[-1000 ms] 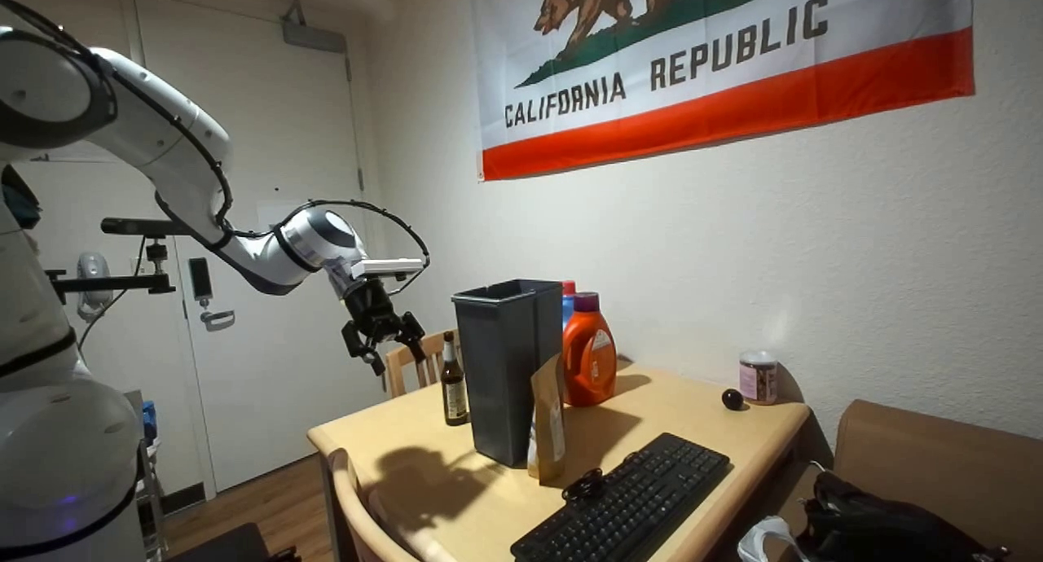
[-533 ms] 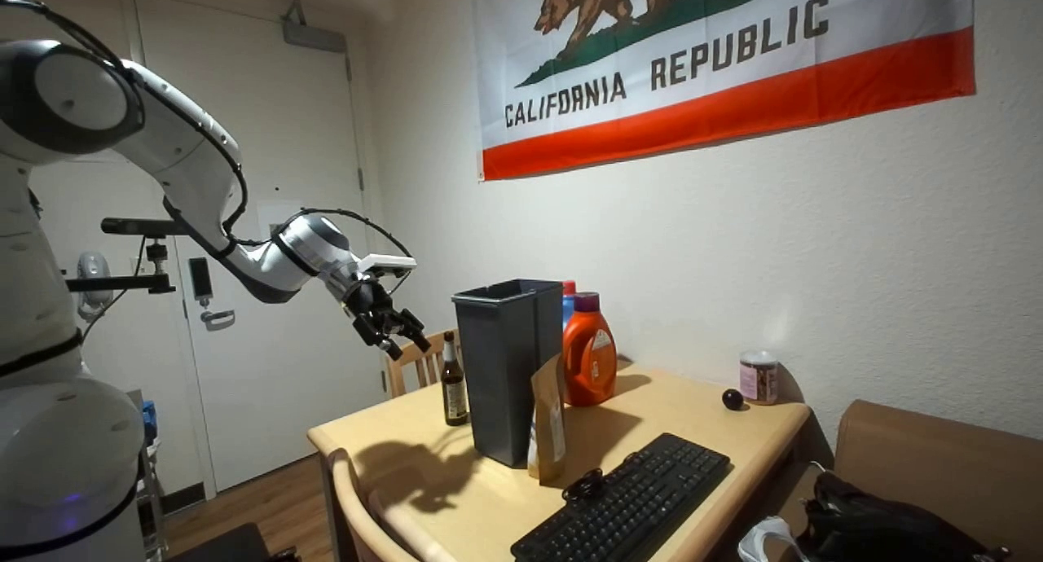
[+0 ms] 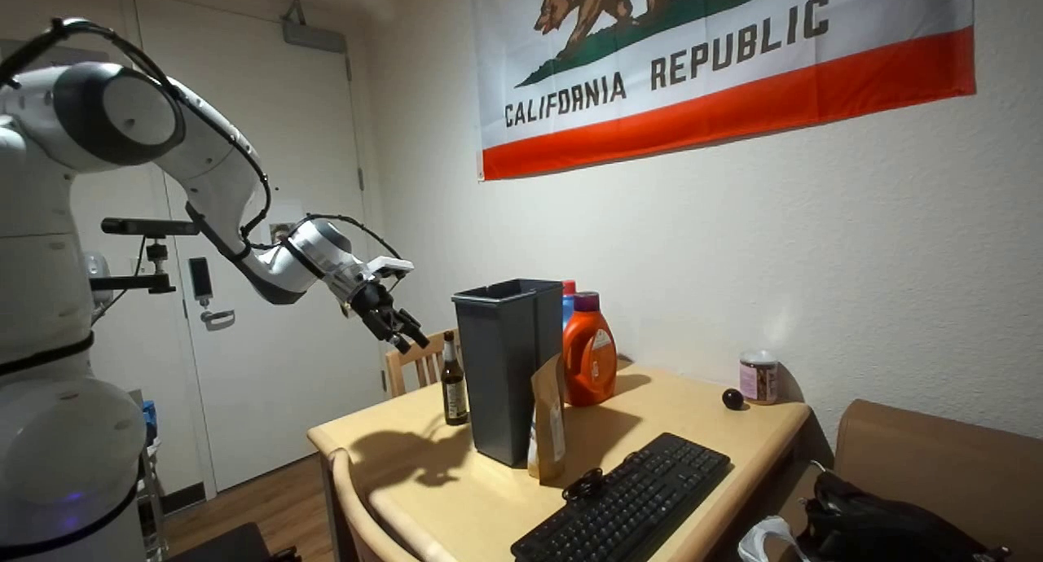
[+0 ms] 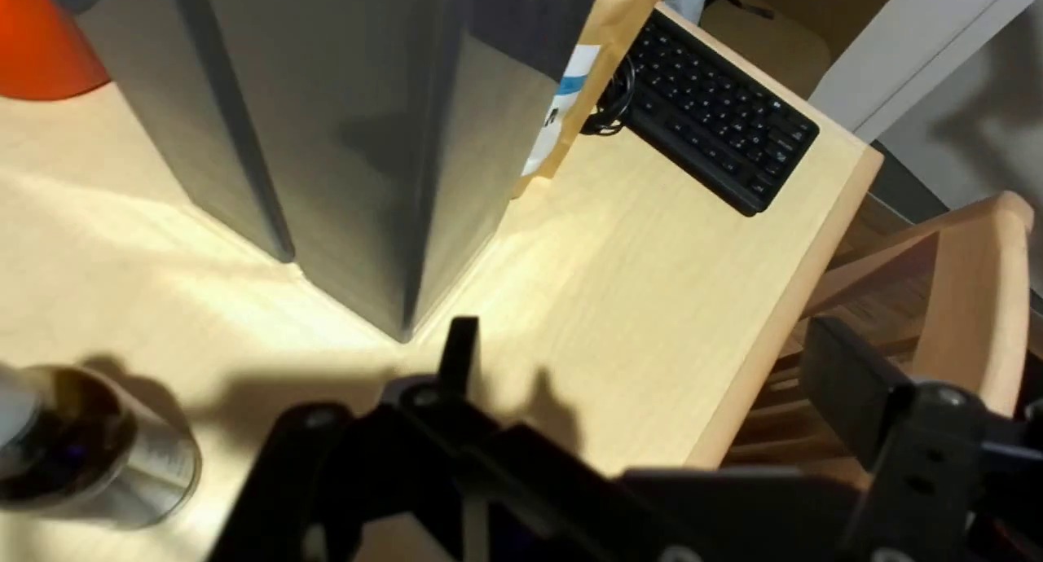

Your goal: Pick the glass bottle on the table and put it in the bin

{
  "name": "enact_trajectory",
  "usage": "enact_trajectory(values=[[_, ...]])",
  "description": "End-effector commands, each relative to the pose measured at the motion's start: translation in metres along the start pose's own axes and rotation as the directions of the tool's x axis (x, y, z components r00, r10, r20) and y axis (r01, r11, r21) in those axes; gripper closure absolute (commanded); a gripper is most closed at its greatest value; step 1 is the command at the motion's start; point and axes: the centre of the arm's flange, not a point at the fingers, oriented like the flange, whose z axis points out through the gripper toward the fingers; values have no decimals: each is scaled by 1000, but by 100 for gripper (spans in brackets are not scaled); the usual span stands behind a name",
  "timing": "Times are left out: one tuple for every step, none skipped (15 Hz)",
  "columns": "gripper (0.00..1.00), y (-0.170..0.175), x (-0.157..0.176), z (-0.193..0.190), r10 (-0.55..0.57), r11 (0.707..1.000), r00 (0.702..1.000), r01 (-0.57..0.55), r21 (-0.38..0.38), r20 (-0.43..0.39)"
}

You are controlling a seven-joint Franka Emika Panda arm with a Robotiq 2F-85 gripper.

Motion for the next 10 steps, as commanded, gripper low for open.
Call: enact_trajectory(values=[[0,38,20,-15,-97,995,995,98,-36,28],[0,45,27,-17,-116,992,993,117,-44,35],[0,51,31,-19,-134,989,990,136,-50,44],[0,58,35,-21,-155,986,986,158,-56,55],[0,63,37,-22,-170,983,983,173,-60,64],[0,69,37,-23,-182,980,980,187,-64,75],[0,74,37,-24,-196,977,977,202,-67,87],[0,81,35,-25,-210,974,973,217,-68,97],[0,87,33,-26,-220,971,969,228,-70,109],[0,95,30,-29,-230,968,965,240,-68,123]])
